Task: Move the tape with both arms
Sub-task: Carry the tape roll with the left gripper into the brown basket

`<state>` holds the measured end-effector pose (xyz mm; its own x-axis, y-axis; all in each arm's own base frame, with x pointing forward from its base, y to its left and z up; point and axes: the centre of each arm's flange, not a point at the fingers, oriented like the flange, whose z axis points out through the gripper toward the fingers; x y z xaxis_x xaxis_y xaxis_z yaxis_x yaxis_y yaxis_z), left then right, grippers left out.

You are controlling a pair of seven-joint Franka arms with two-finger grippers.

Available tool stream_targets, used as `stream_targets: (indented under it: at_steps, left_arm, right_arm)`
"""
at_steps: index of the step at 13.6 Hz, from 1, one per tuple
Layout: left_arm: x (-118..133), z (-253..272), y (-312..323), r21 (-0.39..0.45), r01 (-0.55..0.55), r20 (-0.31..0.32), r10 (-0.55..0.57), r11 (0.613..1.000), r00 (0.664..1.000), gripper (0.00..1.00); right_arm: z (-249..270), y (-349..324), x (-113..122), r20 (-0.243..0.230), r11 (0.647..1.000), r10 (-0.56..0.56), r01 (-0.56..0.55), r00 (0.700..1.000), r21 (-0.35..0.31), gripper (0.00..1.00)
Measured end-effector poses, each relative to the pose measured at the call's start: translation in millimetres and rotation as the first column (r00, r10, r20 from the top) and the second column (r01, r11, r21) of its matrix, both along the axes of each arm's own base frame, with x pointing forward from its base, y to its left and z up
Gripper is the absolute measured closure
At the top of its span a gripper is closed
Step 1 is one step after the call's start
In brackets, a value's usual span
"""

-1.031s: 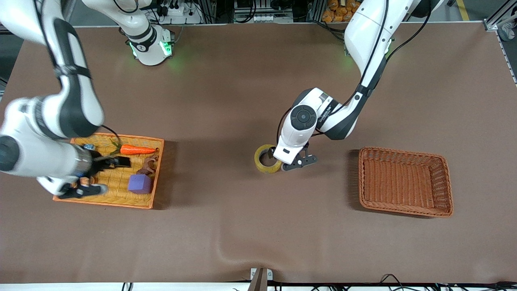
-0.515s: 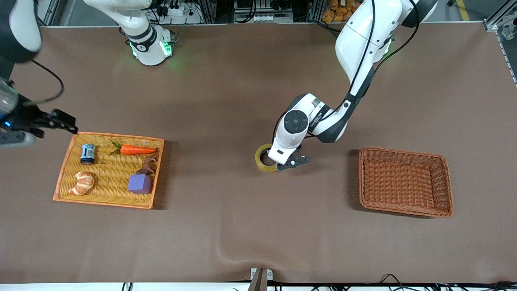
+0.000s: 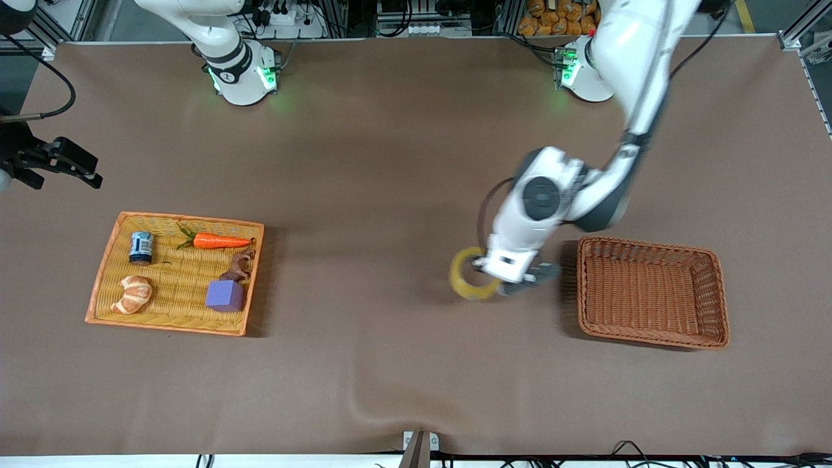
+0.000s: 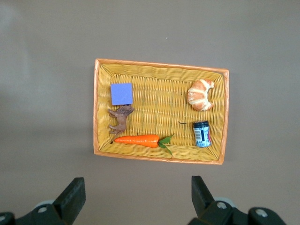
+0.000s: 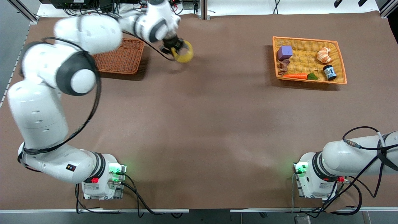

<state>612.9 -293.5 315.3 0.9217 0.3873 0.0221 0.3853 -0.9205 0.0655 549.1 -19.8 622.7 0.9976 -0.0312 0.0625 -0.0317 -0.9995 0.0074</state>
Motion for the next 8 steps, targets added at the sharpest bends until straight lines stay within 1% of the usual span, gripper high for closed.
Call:
stream_targets:
  at_steps: [1, 3, 5, 8]
  left_arm:
    - [10, 17, 45, 0.020, 0.007, -0.013, -0.007, 1.000, 1.000, 0.78]
    - [22, 29, 126, 0.043, 0.054, -0.043, -0.052, 0.998, 0.998, 0.78]
    - [30, 18, 190, 0.045, 0.107, -0.069, -0.104, 0.993, 0.992, 0.78]
    - [30, -11, 253, 0.033, 0.146, -0.118, -0.141, 0.989, 0.983, 0.78]
  right_arm:
    - [0, -1, 0, -0.002, 1.000, -0.016, 0.016, 1.000, 0.001, 0.00]
    - [-2, -1, -1, -0.016, 1.000, -0.023, 0.023, 1.000, 0.002, 0.00]
    - [0, -4, -4, -0.032, 1.000, -0.031, 0.031, 0.999, 0.002, 0.00]
    - [13, -27, -8, -0.031, 0.999, -0.051, 0.051, 0.998, 0.001, 0.00]
